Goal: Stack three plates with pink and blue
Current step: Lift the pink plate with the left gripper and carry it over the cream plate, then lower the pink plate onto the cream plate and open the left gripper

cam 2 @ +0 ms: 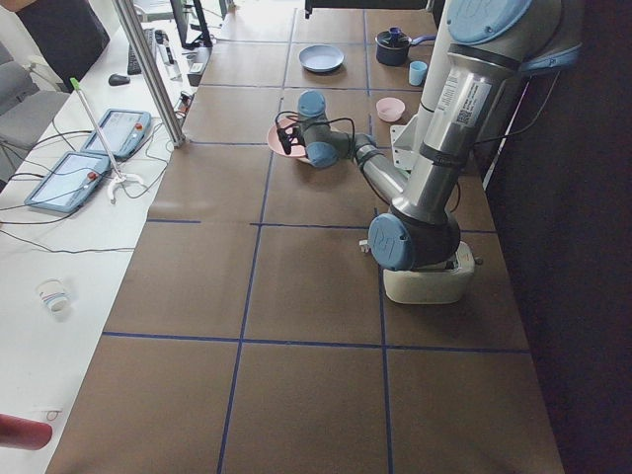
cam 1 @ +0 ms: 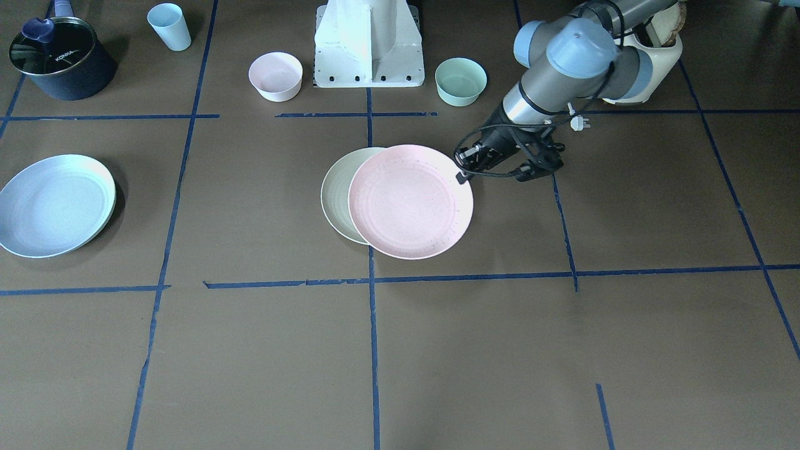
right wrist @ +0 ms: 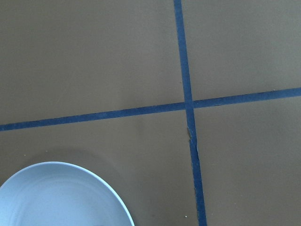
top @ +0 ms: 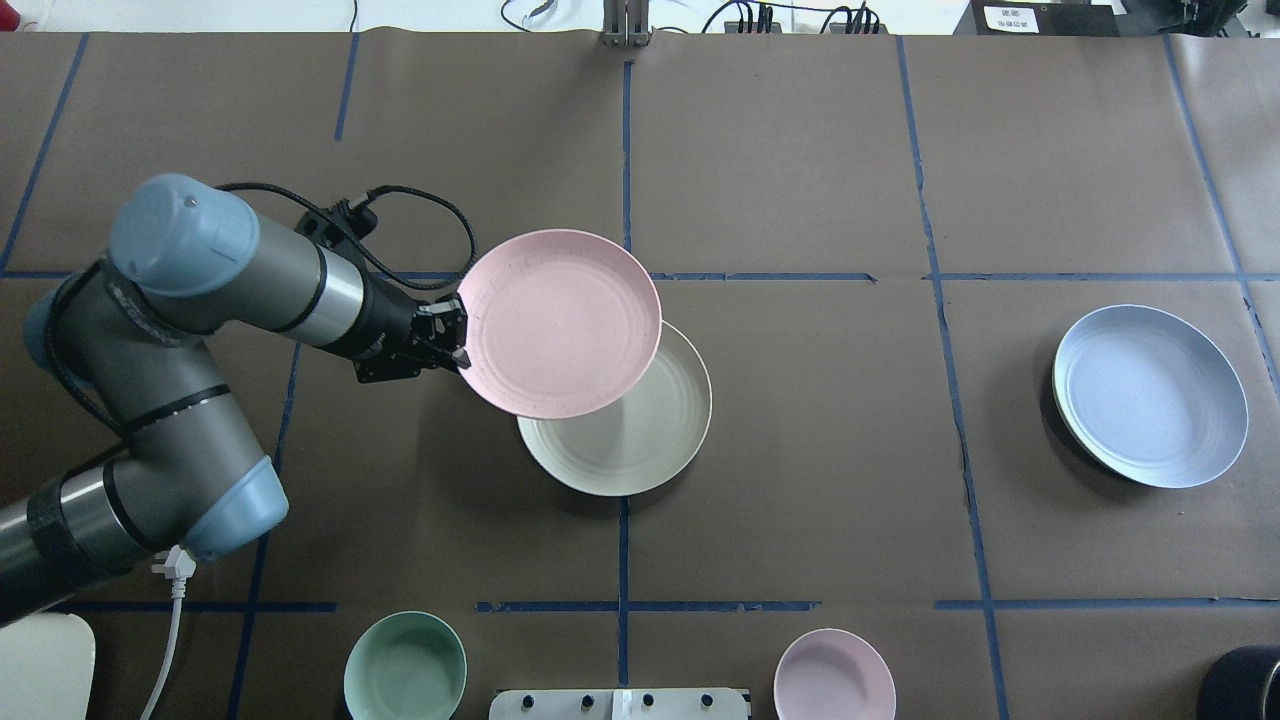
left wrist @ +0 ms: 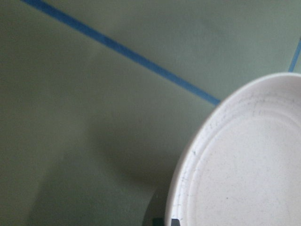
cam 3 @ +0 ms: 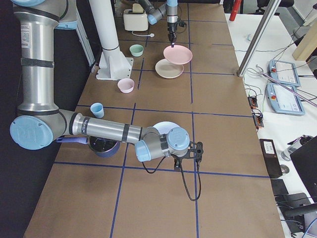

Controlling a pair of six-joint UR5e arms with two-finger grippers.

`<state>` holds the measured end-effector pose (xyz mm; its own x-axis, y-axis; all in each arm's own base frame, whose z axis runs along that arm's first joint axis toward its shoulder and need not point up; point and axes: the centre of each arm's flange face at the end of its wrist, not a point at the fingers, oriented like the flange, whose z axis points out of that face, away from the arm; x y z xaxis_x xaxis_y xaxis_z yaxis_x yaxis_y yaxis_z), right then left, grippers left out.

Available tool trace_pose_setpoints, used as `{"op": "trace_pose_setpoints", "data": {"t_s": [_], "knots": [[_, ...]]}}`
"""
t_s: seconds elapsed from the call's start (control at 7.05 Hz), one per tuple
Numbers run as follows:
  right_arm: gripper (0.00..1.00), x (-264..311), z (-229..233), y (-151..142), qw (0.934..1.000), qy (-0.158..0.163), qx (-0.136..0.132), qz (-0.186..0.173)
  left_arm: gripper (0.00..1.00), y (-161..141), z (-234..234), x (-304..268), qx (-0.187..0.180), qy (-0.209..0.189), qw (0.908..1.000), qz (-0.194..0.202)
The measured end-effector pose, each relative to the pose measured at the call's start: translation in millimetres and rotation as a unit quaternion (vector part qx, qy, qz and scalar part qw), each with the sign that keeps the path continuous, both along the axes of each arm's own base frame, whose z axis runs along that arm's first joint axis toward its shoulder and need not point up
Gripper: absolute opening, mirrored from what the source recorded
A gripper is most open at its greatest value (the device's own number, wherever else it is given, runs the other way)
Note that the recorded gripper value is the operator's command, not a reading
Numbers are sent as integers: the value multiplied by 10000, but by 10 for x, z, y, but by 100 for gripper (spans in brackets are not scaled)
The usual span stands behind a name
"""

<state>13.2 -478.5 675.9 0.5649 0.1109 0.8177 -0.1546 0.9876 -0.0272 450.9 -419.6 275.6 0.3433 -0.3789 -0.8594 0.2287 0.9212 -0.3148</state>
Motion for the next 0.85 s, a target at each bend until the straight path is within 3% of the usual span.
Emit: {"op": "trace_pose_setpoints", "data": {"t_s": [0.28, 0.71, 0.85], "knots": [[100, -55, -21, -15, 10000, -24, 2, -49, 0, 420, -124, 441, 120, -139, 9997, 137], [100, -82, -20, -18, 10000, -25, 1, -77, 0, 479, -169, 594, 136, -169, 9996, 159], [100, -84, -17, -17, 10000, -23, -1, -79, 8, 457, -162, 574, 138, -174, 9997, 137]]}}
